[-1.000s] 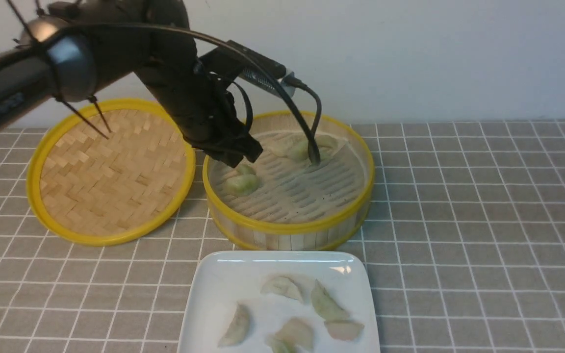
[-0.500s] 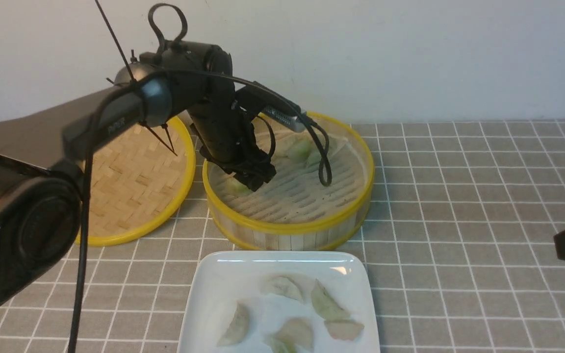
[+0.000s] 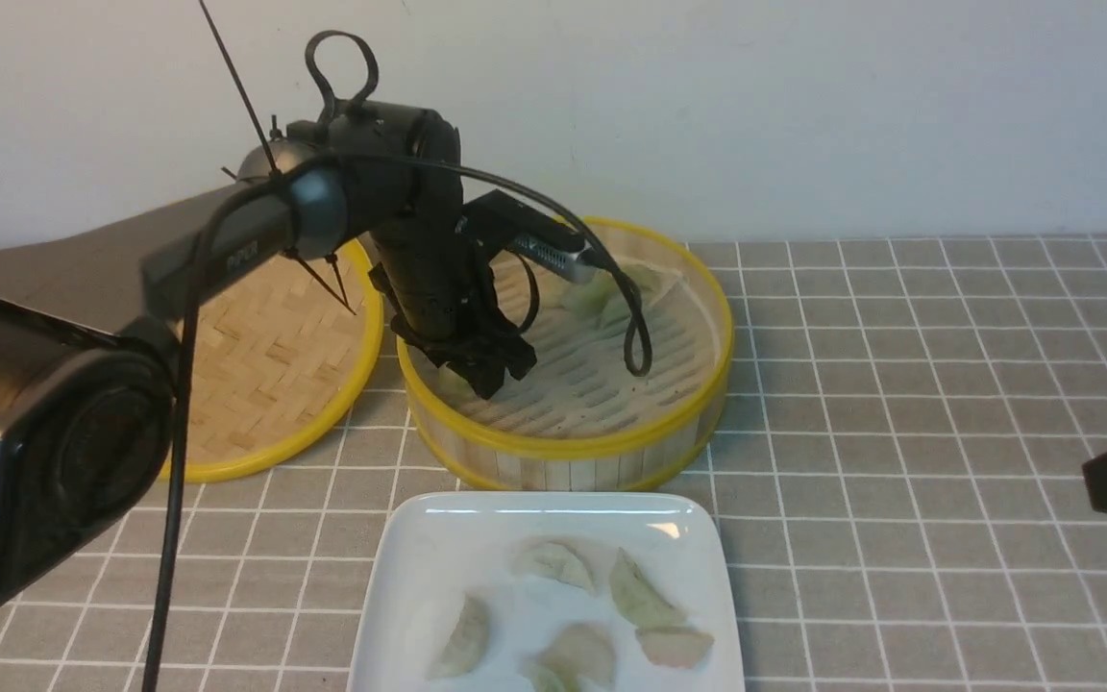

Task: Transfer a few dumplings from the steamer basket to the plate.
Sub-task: Use the left arm to grab a dumpling from the steamer, then use the left arm to put the dumpling into the plate, then use the left arm to grab a dumpling from the steamer, then use the left arm to put the dumpling into the plate

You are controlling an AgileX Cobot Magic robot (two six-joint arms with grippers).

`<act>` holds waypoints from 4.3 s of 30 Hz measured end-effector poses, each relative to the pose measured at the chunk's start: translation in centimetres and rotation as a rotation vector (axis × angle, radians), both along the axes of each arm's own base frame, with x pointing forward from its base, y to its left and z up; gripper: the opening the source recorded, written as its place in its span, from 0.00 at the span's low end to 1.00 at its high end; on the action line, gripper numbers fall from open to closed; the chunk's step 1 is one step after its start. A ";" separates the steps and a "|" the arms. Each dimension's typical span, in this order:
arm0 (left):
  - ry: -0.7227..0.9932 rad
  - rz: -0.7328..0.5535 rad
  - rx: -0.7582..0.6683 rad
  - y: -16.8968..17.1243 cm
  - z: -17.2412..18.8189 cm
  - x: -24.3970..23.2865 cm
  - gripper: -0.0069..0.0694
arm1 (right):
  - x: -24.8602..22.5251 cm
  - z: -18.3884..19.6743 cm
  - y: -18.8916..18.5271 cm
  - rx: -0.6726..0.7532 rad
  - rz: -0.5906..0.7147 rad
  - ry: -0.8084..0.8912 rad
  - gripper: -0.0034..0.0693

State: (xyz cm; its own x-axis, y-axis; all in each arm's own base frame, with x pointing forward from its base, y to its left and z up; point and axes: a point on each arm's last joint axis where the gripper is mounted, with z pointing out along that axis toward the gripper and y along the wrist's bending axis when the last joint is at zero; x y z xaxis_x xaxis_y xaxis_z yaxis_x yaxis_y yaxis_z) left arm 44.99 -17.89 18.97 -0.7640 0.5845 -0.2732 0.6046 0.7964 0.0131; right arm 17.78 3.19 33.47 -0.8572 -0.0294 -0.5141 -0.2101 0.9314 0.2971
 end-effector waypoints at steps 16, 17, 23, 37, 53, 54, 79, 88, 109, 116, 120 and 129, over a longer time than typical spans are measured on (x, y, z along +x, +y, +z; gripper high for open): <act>0.055 0.094 -0.165 0.3 11.7 -9.2 0.51 | 0.2 0.3 0.4 0.063 -0.007 -0.023 0.03; 0.091 0.075 -0.152 0.0 11.0 -10.3 0.51 | 0.2 0.3 0.4 0.063 -0.006 -0.024 0.03; 0.284 -0.042 -0.046 -1.3 5.2 -14.0 0.51 | 0.2 0.4 0.5 0.054 0.023 -0.038 0.03; 0.283 -0.030 0.062 -1.1 1.7 -12.9 0.60 | 0.5 0.5 0.4 0.049 0.016 -0.073 0.03; -0.234 0.120 -0.046 -2.8 10.1 -6.1 0.84 | 0.7 0.7 0.3 0.047 -0.001 -0.106 0.03; -0.283 0.131 -0.040 -3.1 10.3 -5.1 0.84 | 0.7 0.7 0.3 0.047 -0.001 -0.106 0.03; -0.188 0.550 -0.020 -3.0 -0.5 1.8 0.84 | 0.6 0.6 0.4 0.047 0.007 -0.090 0.03; -0.164 0.560 -0.047 -3.4 -2.4 2.2 0.80 | 0.6 0.6 0.4 0.048 0.008 -0.088 0.03; -0.238 0.350 -0.030 -3.4 10.9 -1.1 0.30 | 0.6 0.6 0.4 0.049 0.010 -0.087 0.03; -0.210 0.298 -0.240 -2.3 18.8 -7.0 0.30 | 0.5 0.5 0.5 0.050 0.015 -0.081 0.03; -0.125 0.264 -0.262 -1.9 19.2 -11.0 0.30 | 0.5 0.5 0.5 0.050 0.017 -0.076 0.03; 0.212 0.143 0.012 -3.1 7.5 -20.0 0.30 | 0.5 0.5 0.5 0.049 0.019 -0.074 0.03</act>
